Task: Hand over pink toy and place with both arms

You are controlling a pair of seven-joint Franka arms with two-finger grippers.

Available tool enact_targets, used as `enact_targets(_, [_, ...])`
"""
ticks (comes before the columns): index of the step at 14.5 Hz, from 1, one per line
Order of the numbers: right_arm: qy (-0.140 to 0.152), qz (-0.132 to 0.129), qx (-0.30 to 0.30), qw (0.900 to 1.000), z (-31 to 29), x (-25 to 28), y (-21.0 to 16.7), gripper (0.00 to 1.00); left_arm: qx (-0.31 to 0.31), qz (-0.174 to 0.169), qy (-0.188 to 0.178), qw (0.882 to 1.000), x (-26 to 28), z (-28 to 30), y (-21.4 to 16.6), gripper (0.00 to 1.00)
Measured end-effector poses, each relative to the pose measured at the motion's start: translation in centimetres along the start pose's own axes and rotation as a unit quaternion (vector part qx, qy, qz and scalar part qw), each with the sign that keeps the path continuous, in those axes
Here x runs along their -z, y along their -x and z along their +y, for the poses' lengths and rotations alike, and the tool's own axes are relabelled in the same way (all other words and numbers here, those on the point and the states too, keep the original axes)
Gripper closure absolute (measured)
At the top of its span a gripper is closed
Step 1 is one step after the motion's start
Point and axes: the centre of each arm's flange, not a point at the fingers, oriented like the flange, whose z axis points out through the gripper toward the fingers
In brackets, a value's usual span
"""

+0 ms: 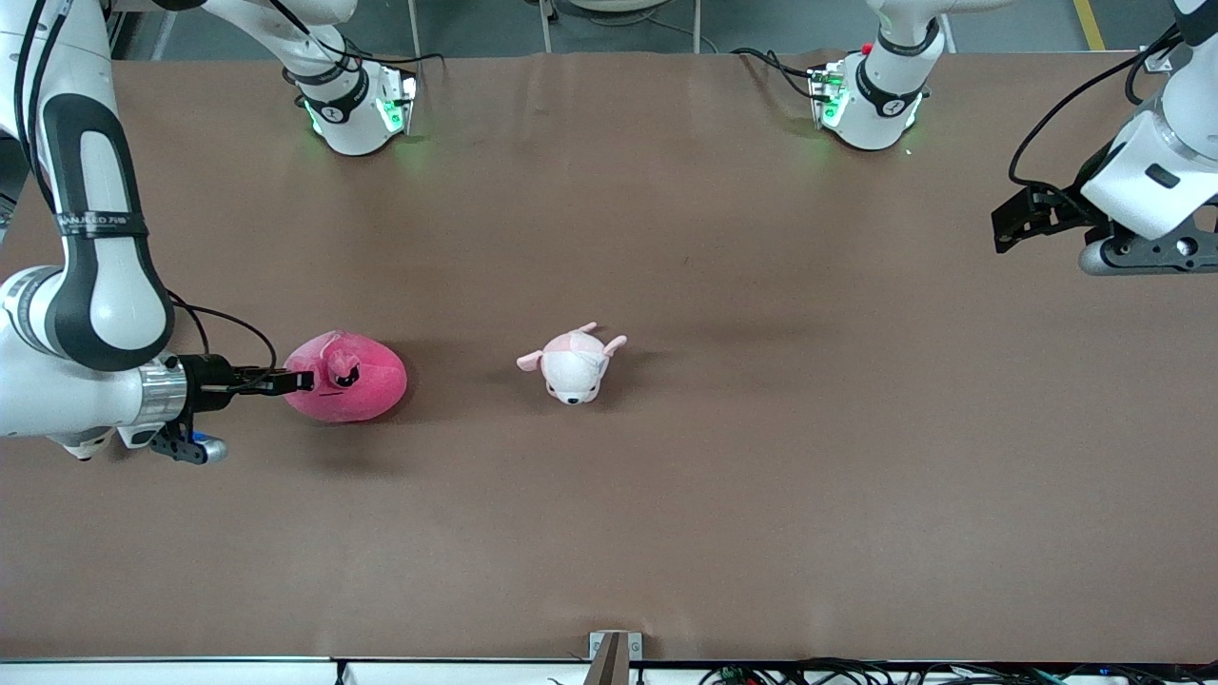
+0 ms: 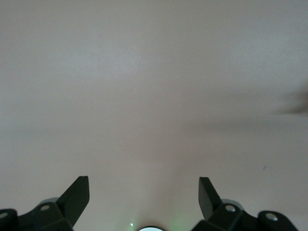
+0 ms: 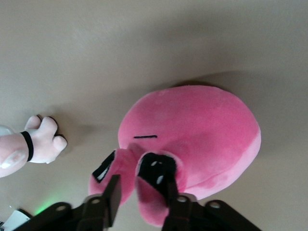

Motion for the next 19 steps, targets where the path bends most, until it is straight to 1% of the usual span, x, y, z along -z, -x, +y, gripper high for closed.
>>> enact_targets(1, [0.0, 0.012, 0.005, 1.0, -0.5, 1.2, -0.1, 0.36, -0.001, 0.0, 0.001, 1.0, 0.0, -0.1, 0.3, 0.0])
enact_targets(3, [0.004, 0.04, 0.016, 0.999, -1.4, 4.2, 0.1, 0.18, -0.004, 0.0, 0.007, 1.0, -0.1, 0.2, 0.7, 0.0])
enact_targets(4, [0.018, 0.054, 0.022, 0.998, -1.7, 5.7, 0.5, 0.09, -0.005, 0.001, 0.011, 1.0, 0.0, 0.5, 0.9, 0.0])
enact_targets(5, [0.039, 0.069, 0.03, 0.996, -2.1, 7.4, 1.1, 0.0, -0.007, 0.001, 0.015, 1.0, 0.0, 0.8, 1.0, 0.0])
enact_targets(7, [0.072, 0.095, 0.043, 0.992, -3.1, 10.4, 2.5, 0.0, -0.015, 0.001, 0.017, 1.0, 0.0, 1.6, 1.3, 0.0])
enact_targets(11, [0.124, 0.138, 0.06, 0.981, -4.6, 15.3, 5.8, 0.0, -0.015, 0.0, 0.017, 1.0, -0.2, 1.7, 1.3, 0.0])
enact_targets(14, [0.138, 0.173, 0.068, 0.973, -5.6, 18.6, 7.9, 0.0, -0.015, 0.001, 0.018, 1.0, -0.1, 1.7, 1.3, 0.0])
enact_targets(16, [0.158, 0.201, 0.073, 0.964, -6.2, 21.4, 8.9, 0.0, -0.015, 0.002, 0.018, 1.0, -0.1, 1.7, 1.4, 0.0])
enact_targets(17, [0.169, 0.209, 0.074, 0.96, -6.4, 22.3, 9.3, 0.0, -0.015, 0.002, 0.018, 1.0, -0.1, 1.7, 1.4, 0.0])
enact_targets(18, [0.176, 0.212, 0.074, 0.958, -6.6, 22.9, 9.7, 0.0, -0.015, 0.003, 0.018, 1.0, -0.1, 1.6, 1.3, 0.0])
enact_targets(19, [0.181, 0.209, 0.074, 0.958, -6.7, 23.3, 10.3, 0.0, -0.015, 0.005, 0.018, 1.0, 0.0, 1.6, 1.3, 0.0])
